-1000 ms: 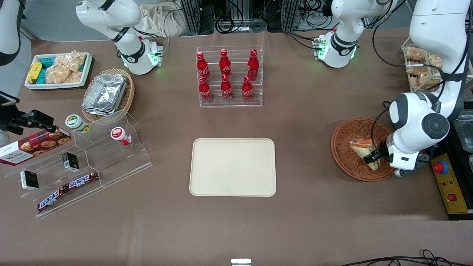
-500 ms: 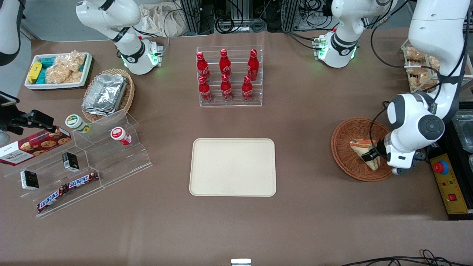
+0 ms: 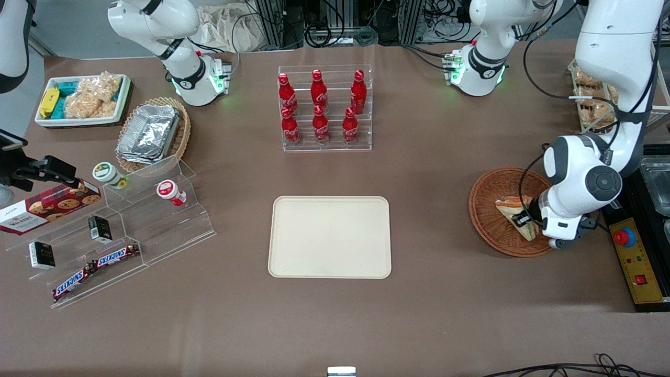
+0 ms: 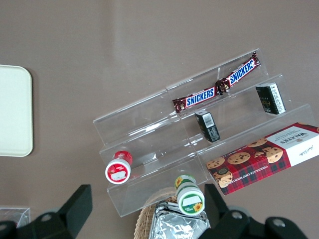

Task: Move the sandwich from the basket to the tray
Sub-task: 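Close the left gripper on the sandwich's upright edge, then lift the sandwich out of the basket with the left gripper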

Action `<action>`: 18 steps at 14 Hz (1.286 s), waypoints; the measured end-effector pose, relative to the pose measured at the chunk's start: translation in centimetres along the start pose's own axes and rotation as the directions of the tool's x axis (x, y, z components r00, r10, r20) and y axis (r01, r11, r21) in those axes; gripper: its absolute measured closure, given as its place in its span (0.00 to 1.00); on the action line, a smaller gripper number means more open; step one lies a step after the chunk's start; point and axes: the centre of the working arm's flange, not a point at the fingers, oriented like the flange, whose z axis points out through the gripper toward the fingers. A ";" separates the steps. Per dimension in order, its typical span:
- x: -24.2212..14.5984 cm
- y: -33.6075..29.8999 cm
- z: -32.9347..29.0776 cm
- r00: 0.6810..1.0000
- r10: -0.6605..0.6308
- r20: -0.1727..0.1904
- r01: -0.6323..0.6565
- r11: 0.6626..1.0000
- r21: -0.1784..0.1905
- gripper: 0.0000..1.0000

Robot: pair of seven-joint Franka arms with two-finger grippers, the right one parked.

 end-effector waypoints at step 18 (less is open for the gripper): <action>-10.9 23.6 -24.0 0.848 0.526 -0.058 -0.529 0.839 -0.127 0.83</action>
